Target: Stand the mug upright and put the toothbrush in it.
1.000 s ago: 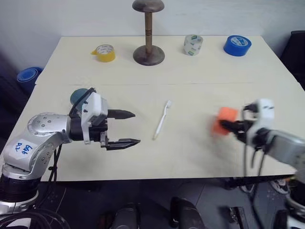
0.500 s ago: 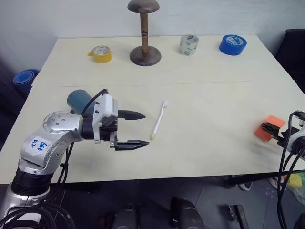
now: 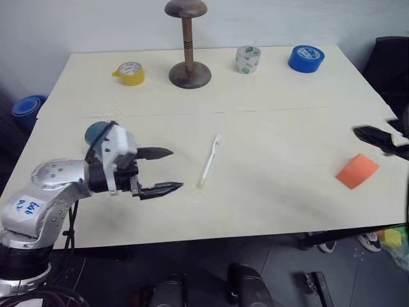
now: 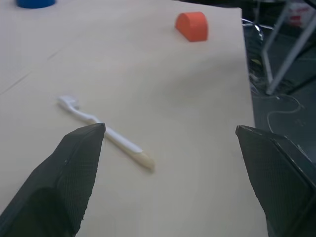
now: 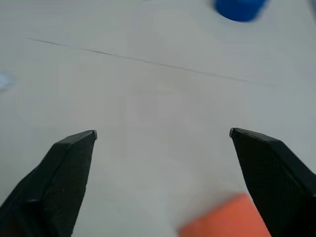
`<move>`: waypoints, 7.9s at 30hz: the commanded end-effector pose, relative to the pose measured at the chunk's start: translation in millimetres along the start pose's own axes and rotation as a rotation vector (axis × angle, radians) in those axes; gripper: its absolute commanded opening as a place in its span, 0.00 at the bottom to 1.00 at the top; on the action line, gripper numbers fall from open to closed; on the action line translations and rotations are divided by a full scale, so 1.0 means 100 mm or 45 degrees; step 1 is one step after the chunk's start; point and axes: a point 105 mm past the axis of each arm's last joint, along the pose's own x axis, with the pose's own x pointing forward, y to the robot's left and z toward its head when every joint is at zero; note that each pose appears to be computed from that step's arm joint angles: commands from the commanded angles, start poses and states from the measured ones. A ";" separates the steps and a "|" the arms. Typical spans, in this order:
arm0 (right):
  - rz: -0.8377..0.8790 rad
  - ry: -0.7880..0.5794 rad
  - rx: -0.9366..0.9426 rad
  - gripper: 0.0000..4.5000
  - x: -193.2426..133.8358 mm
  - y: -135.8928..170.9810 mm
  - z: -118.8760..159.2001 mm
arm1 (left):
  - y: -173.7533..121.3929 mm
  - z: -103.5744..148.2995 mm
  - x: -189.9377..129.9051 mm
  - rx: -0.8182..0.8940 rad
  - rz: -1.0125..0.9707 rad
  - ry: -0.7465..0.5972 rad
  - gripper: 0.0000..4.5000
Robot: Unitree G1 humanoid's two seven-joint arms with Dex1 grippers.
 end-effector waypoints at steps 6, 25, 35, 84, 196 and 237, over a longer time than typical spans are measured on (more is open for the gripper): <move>0.928 -0.053 -0.245 1.00 -0.05 1.25 0.19 | 0.36 -0.01 -0.47 -0.348 0.583 -0.079 1.00; 1.014 -0.063 -0.289 1.00 0.03 1.22 0.10 | 0.79 -0.56 -1.10 -1.063 1.564 -0.064 1.00; 1.108 -0.085 -0.303 1.00 -0.03 1.34 0.10 | 1.06 -0.83 -1.07 -1.244 1.570 0.273 1.00; 0.970 -0.136 -0.180 1.00 -0.06 1.30 0.15 | 1.49 -0.52 -0.11 -0.890 1.072 0.190 0.00; 0.341 0.215 0.049 0.34 2.01 1.60 -0.92 | -0.12 0.53 -0.18 0.205 -0.252 0.226 1.00; 0.173 -0.185 0.061 0.04 1.34 1.05 -0.24 | -0.06 0.62 -0.16 0.203 -0.245 0.132 1.00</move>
